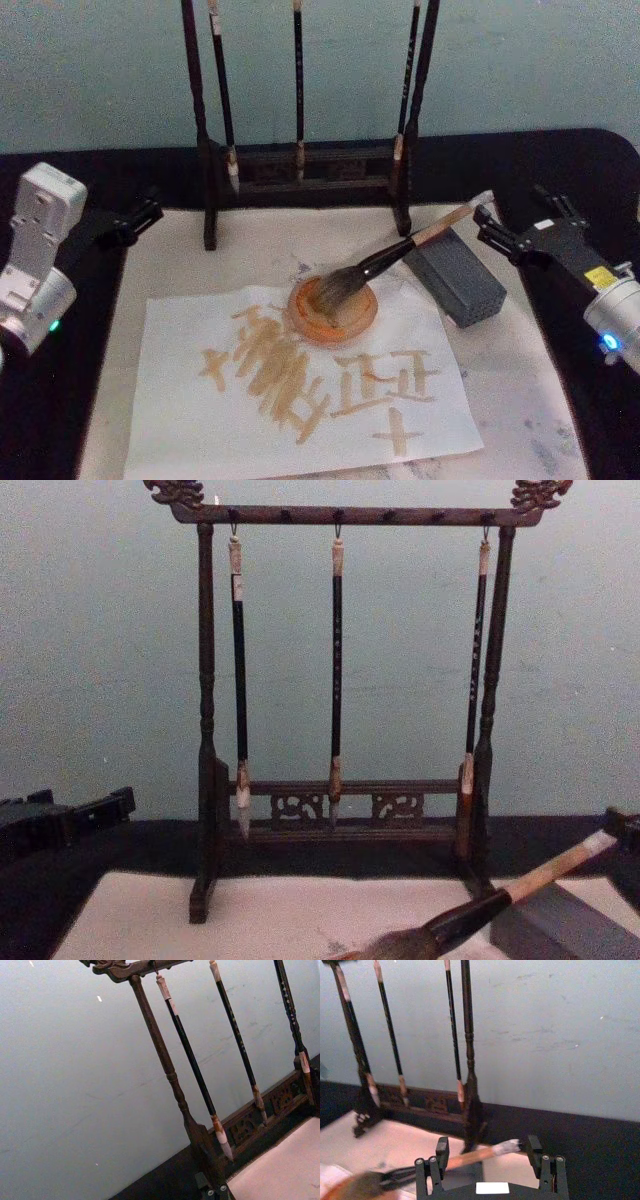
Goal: Pick up the brush from the inkstone, write on the paper, then place the brush back to its original position.
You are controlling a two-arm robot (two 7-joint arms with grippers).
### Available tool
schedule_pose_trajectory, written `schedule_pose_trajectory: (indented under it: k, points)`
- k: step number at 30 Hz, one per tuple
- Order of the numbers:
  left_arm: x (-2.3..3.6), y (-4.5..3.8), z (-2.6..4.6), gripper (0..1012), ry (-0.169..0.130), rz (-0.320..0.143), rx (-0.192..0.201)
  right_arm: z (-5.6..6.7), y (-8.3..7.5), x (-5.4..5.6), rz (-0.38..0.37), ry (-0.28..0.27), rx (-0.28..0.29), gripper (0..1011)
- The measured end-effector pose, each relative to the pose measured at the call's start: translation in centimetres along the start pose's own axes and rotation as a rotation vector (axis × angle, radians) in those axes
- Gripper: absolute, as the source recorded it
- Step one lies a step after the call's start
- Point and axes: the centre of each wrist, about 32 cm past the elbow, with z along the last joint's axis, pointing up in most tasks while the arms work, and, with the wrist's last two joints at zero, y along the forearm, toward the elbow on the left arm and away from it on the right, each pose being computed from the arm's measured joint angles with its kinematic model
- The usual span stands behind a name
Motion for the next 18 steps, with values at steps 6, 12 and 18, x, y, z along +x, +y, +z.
schedule_pose_trajectory:
  k: [6, 12, 18]
  points:
    - [0.0, 0.0, 0.0, 1002, 0.0, 0.0, 0.0, -1.1, 0.0, -0.1, 0.029, 0.202, 0.028, 1001]
    - [0.0, 0.0, 0.0, 1002, 0.0, 0.0, 0.0, -2.2, 0.2, -0.2, 0.018, 0.406, 0.026, 1001]
    - [0.0, 0.0, 0.0, 1002, 0.0, 0.0, 0.0, -2.6, 0.2, -0.6, -0.034, 0.54, 0.024, 1001]
